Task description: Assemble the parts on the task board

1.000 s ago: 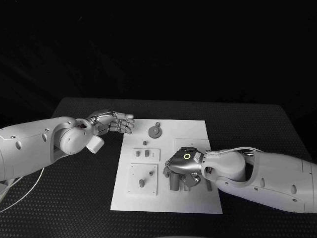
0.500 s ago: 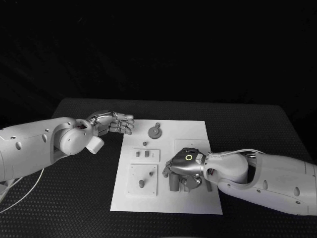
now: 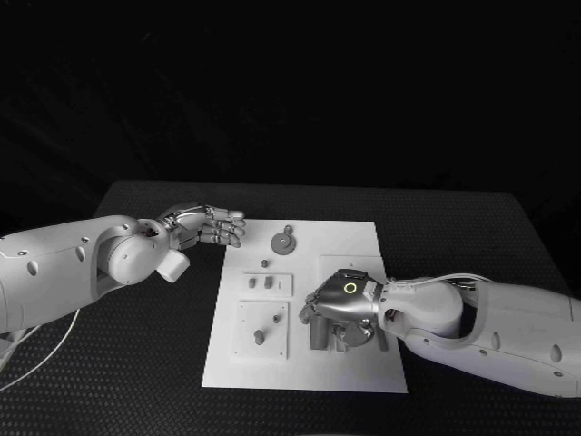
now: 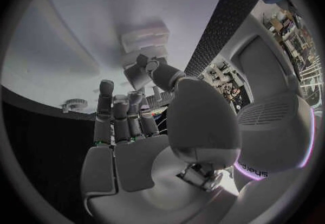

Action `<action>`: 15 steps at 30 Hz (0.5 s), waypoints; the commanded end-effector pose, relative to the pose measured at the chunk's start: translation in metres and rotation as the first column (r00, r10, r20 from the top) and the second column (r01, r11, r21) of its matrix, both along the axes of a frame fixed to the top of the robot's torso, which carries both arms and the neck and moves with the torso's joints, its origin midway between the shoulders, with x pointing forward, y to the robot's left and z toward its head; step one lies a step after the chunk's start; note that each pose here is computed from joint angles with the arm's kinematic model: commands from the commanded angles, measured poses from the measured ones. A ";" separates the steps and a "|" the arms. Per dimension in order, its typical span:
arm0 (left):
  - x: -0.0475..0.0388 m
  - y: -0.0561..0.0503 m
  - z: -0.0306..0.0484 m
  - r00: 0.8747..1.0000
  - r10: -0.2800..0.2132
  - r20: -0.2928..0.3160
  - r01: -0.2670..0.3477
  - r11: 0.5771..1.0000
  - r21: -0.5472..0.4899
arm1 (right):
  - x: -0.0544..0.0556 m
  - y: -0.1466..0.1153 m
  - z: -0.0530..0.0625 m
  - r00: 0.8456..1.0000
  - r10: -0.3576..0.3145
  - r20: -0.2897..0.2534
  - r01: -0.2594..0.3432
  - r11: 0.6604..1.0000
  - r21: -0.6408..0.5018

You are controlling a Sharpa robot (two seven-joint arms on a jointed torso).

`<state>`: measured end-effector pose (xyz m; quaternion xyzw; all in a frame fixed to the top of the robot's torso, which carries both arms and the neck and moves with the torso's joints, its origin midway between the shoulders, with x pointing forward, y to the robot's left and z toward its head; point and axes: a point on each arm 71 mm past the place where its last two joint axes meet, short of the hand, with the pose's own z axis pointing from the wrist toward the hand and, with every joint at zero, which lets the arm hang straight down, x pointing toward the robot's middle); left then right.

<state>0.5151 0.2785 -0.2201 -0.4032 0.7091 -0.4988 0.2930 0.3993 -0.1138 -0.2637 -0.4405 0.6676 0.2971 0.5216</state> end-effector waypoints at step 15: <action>-0.0002 -0.003 0.0008 1.000 -0.024 0.000 0.024 1.000 -0.013 | -0.004 0.004 0.001 1.000 0.029 0.003 -0.029 1.000 0.001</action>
